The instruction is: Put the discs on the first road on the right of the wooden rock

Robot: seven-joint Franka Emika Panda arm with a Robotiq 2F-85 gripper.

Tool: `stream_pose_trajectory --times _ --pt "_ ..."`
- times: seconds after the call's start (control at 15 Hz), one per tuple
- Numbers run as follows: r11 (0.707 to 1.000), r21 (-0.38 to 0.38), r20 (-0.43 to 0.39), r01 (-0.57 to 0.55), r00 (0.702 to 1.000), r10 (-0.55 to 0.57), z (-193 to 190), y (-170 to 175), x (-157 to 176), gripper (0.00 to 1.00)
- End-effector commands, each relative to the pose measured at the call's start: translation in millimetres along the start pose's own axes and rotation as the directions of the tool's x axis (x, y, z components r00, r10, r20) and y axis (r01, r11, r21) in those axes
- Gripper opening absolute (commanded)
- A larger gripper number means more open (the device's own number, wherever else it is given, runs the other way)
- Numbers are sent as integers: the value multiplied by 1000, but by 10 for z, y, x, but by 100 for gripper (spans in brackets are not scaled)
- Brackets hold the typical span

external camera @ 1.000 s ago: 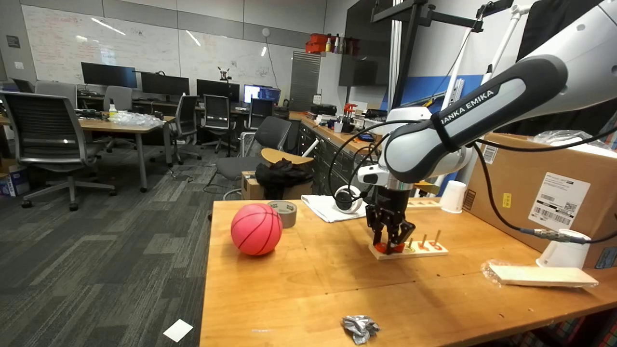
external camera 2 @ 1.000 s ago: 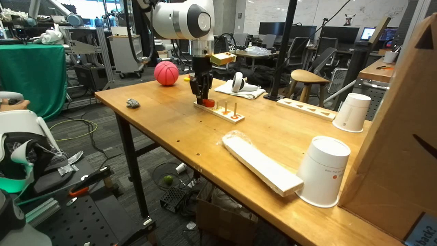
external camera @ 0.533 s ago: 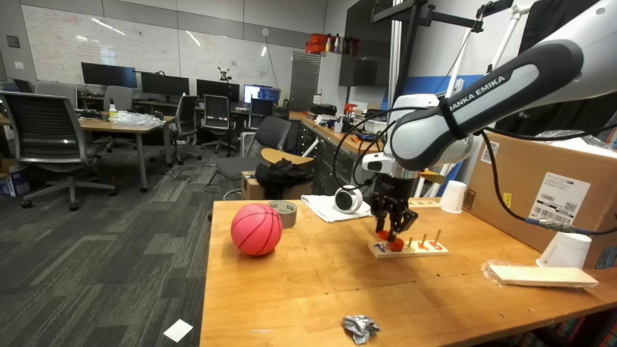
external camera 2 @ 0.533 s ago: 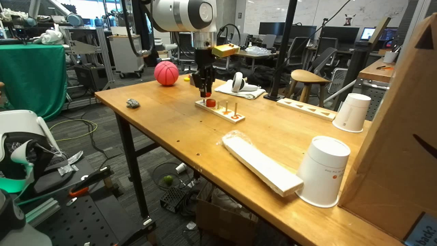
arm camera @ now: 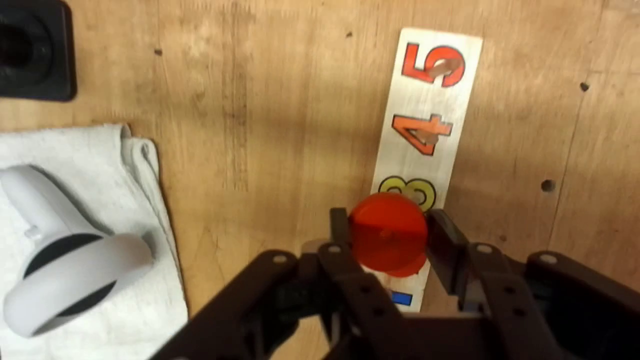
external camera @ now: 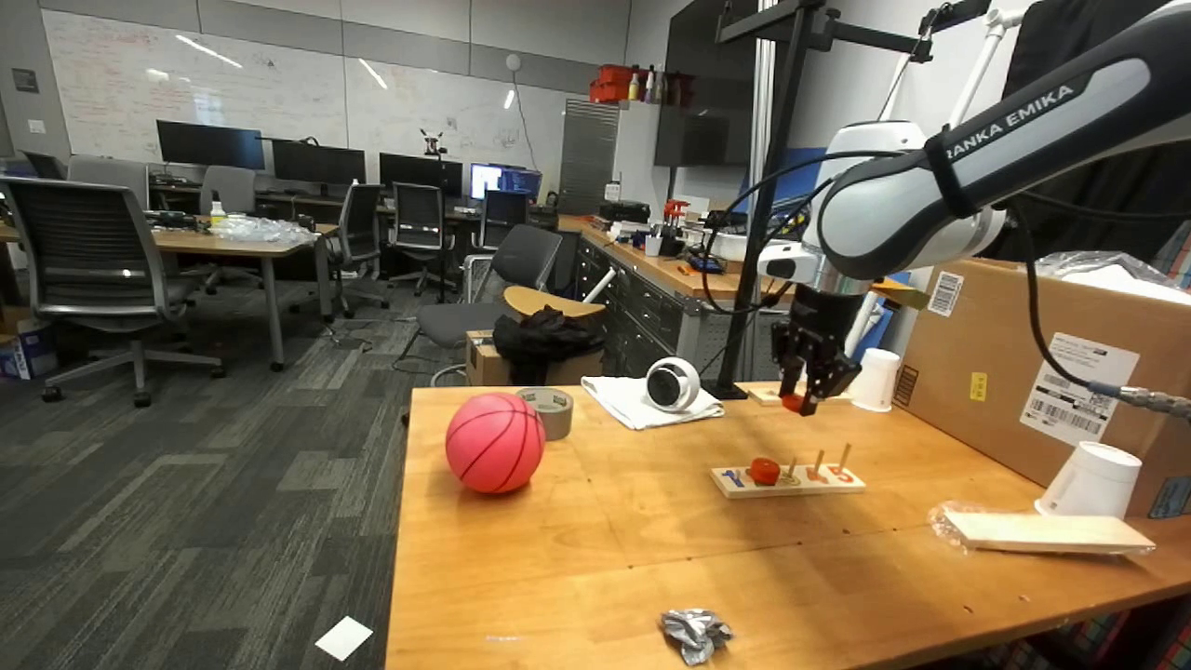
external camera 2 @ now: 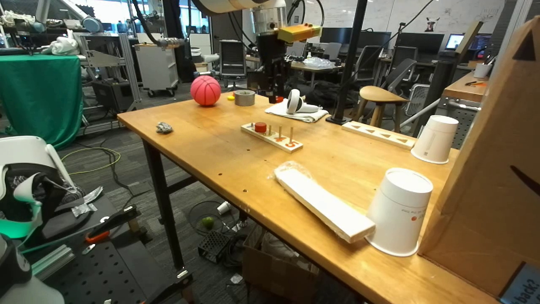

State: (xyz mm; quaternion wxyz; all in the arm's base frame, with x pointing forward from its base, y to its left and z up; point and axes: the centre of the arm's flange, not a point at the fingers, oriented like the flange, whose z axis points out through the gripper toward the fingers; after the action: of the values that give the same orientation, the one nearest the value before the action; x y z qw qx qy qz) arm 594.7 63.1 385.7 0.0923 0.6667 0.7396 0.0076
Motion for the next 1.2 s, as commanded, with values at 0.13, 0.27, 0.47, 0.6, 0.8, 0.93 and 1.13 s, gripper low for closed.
stream_pose_trajectory --times 0.13,0.27,0.47,0.6,0.8,0.93,1.13 --pt "993 5 49 -121 991 121 -47 -235 -507 17" --pt "989 18 54 -146 988 145 28 -269 -602 17" --pt "984 41 51 -175 984 172 134 -304 -662 17" --pt "981 55 53 -185 982 182 205 -322 -668 17" --pt "977 75 50 -199 979 195 294 -330 -658 17" --pt "976 83 50 -201 979 197 350 -326 -640 17" --pt "977 90 57 -195 980 190 407 -284 -635 17"
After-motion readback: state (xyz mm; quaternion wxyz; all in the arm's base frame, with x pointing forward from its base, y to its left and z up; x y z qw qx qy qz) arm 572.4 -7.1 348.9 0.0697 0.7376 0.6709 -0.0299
